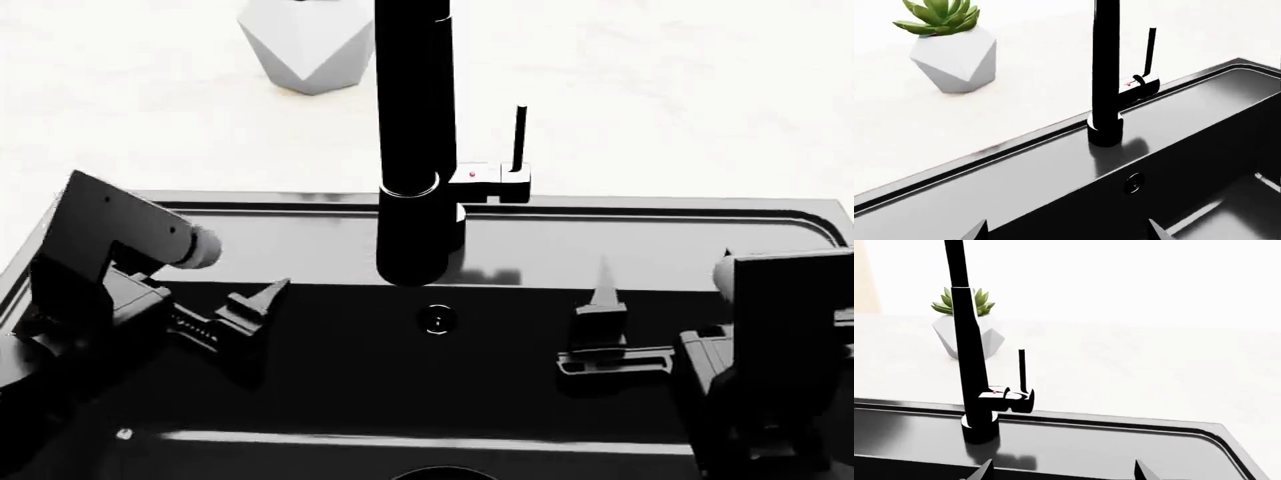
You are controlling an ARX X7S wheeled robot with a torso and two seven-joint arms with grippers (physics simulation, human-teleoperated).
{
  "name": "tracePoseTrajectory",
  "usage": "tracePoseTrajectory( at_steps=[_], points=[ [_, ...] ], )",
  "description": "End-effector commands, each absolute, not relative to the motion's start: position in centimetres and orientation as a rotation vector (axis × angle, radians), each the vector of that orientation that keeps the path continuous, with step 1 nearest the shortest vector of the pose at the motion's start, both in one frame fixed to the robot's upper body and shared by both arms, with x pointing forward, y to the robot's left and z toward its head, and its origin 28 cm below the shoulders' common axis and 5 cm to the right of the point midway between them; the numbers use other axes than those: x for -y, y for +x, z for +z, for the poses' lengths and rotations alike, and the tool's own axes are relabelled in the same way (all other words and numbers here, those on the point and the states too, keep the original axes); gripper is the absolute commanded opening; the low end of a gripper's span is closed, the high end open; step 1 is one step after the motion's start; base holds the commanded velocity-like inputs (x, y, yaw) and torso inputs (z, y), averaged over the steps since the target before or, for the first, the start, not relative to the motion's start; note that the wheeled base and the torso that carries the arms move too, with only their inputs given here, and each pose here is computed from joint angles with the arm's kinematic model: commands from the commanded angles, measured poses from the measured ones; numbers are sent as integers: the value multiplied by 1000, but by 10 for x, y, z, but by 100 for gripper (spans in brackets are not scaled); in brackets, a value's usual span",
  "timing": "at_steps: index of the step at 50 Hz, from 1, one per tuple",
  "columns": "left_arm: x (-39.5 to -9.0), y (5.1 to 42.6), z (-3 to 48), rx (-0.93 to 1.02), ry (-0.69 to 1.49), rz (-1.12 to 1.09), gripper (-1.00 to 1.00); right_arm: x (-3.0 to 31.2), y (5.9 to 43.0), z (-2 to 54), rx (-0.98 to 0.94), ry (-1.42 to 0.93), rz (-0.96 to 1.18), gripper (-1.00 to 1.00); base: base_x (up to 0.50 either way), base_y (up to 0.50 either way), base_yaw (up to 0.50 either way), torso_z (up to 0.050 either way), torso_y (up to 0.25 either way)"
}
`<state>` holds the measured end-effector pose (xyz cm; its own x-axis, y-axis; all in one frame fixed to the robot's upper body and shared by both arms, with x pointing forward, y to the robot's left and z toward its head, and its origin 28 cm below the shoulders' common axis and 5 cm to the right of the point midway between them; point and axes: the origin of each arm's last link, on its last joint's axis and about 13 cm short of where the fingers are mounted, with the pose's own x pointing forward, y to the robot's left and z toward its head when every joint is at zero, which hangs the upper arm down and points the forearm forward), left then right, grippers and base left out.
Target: Pick the pan and sponge and place them into the sink. Then turn on the water.
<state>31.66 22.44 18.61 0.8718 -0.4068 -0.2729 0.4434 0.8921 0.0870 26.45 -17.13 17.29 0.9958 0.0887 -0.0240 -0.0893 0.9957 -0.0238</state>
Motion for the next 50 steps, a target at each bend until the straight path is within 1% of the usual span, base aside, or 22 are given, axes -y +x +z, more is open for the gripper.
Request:
tracePoseTrajectory(
  at_steps=[1, 3, 6, 8, 10, 12, 13, 17, 24, 31, 39, 50],
  points=[
    [-228, 327, 216, -153, 52, -261, 100, 175, 297, 207, -8, -30, 138, 100, 0, 0, 0, 0, 0],
    [-227, 327, 218, -152, 21, -253, 100, 175, 307, 213, -9, -32, 165, 100, 0, 0, 0, 0, 0],
    [-225, 326, 221, -124, 45, -250, 100, 175, 317, 219, 4, -11, 174, 100, 0, 0, 0, 0, 0],
    [-226, 325, 226, -105, 24, -236, 100, 176, 326, 223, 29, 59, 188, 100, 0, 0, 0, 0, 0],
    [-227, 325, 229, -97, 23, -219, 100, 176, 333, 225, 46, 64, 211, 100, 0, 0, 0, 0, 0],
    [-229, 322, 231, -86, 34, -195, 100, 178, 344, 224, 24, 79, 240, 100, 0, 0, 0, 0, 0],
    [-230, 320, 232, -109, -8, -206, 100, 178, 349, 224, 20, 74, 249, 100, 0, 0, 0, 0, 0],
    [-229, 319, 230, -88, 26, -184, 100, 177, 365, 224, 7, 78, 259, 100, 0, 0, 0, 0, 0],
    [-232, 320, 232, -74, 17, -163, 100, 173, 387, 222, -8, 72, 283, 100, 0, 0, 0, 0, 0],
    [-232, 321, 231, -78, 27, -164, 100, 171, 403, 217, -30, 63, 277, 100, 0, 0, 0, 0, 0],
    [-232, 322, 229, -83, 20, -162, 100, 170, 420, 212, -49, -2, 267, 100, 0, 0, 0, 0, 0],
    [-233, 323, 231, -90, -16, -153, 100, 166, 429, 204, -75, -2, 280, 100, 0, 0, 0, 0, 0]
  ],
)
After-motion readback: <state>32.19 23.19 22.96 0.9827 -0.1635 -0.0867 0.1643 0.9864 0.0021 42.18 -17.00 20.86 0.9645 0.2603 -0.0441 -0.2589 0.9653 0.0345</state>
